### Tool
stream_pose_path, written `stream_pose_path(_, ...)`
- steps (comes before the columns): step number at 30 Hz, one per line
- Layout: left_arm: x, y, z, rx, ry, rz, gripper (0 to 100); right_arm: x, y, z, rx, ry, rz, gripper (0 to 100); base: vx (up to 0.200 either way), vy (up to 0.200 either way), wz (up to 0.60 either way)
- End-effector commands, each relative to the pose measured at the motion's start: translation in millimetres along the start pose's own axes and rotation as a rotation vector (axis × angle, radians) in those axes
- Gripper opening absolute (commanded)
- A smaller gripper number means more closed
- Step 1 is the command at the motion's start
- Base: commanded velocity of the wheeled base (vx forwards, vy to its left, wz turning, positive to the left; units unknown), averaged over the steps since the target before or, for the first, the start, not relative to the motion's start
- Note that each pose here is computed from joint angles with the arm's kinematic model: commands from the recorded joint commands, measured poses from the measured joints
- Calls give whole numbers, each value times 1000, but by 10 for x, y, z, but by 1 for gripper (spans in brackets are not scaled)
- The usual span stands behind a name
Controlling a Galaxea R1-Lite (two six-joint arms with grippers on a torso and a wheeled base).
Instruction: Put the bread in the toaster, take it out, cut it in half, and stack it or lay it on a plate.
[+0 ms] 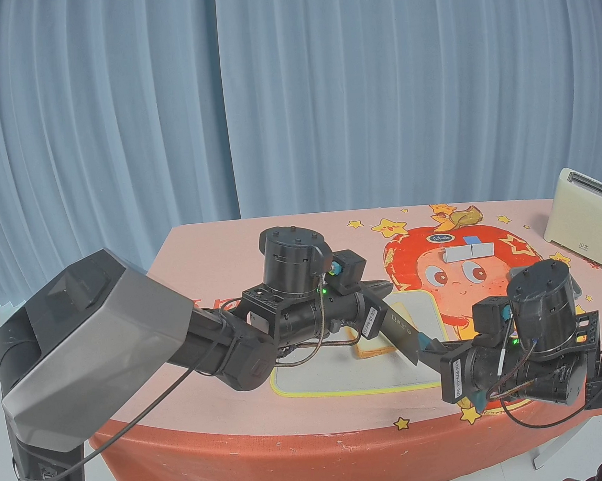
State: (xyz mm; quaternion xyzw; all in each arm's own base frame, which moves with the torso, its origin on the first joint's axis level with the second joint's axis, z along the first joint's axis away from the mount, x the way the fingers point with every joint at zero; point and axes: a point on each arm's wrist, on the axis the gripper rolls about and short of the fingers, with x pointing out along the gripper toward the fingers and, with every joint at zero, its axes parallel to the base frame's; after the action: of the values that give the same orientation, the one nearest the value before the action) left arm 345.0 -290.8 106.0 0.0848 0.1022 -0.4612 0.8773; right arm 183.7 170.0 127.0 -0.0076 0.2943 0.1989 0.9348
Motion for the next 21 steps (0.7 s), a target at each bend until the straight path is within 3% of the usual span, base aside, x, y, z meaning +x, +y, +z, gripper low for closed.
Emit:
stream_pose_path(1, 13, 3, -15, -1, 3, 0, 0, 7, 1, -7, -1, 3, 0, 0, 0, 0, 0)
stream_pose_path(21, -79, -25, 75, 6, -12, -1, 0, -11, 29, -9, -7, 0, 11, 0, 0, 0, 0)
